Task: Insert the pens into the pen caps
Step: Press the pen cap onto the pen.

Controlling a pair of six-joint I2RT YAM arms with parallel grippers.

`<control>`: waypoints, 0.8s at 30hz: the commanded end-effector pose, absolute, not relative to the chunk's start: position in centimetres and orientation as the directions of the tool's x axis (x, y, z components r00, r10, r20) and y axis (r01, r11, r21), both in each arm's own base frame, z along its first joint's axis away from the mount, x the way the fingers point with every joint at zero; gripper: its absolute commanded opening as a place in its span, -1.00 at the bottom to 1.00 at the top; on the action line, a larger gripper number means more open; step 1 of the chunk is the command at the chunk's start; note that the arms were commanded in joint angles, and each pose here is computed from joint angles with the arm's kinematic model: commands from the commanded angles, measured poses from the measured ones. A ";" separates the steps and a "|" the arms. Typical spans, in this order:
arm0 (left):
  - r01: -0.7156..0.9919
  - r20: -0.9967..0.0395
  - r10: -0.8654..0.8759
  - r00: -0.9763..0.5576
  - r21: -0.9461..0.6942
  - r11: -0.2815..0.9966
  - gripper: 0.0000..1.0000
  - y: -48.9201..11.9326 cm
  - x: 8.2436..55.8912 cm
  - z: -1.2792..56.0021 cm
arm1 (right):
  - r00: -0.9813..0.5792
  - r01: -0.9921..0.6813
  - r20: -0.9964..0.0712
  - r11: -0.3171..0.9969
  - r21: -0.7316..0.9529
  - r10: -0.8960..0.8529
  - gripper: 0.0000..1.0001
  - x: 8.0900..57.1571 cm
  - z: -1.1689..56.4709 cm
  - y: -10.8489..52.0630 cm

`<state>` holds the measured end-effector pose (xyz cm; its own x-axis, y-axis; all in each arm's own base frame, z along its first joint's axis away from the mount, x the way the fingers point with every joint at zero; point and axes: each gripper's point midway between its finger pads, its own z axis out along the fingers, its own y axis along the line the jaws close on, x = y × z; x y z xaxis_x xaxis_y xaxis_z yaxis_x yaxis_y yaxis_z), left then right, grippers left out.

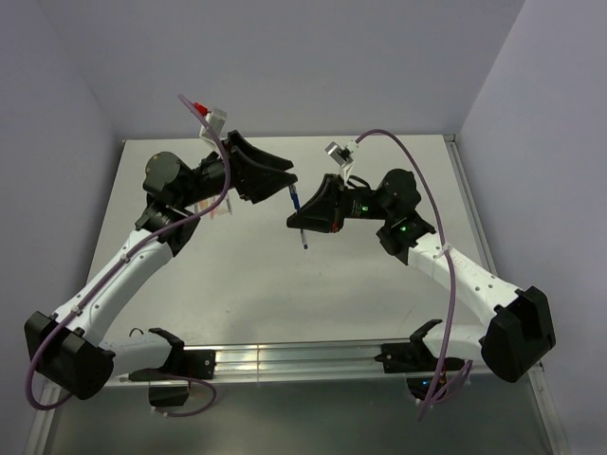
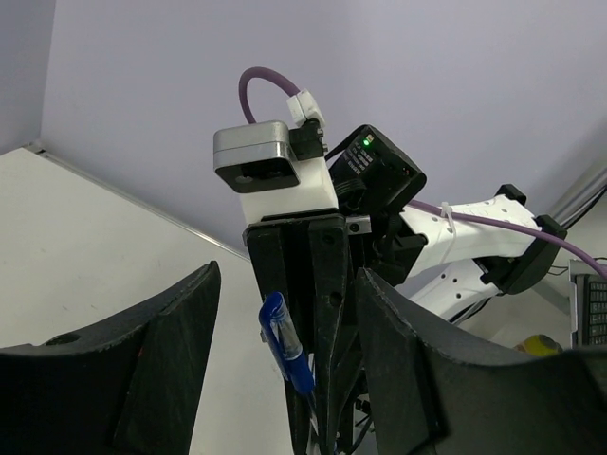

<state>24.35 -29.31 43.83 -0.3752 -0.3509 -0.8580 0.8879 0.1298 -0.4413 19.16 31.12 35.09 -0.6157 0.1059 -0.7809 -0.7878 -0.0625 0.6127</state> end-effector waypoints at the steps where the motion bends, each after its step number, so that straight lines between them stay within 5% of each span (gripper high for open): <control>1: 0.909 -0.864 -0.353 -0.358 -0.410 0.081 0.27 -29.3 23.5 44.6 | -0.534 -0.846 -0.834 -0.103 0.524 0.141 -1.00 18.2 37.8 30.7; 24: 0.894 -0.854 -0.298 -0.428 -0.448 0.001 -0.04 -30.3 22.8 43.1 | -0.527 -0.850 -0.837 -0.106 0.517 0.145 -1.00 18.0 38.3 30.6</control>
<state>23.67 -30.21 42.58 -0.4490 -0.2984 -0.8422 0.8758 0.0395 -0.4810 19.09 31.07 35.19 -0.6134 0.1071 -0.7825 -0.7896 -0.0638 0.6102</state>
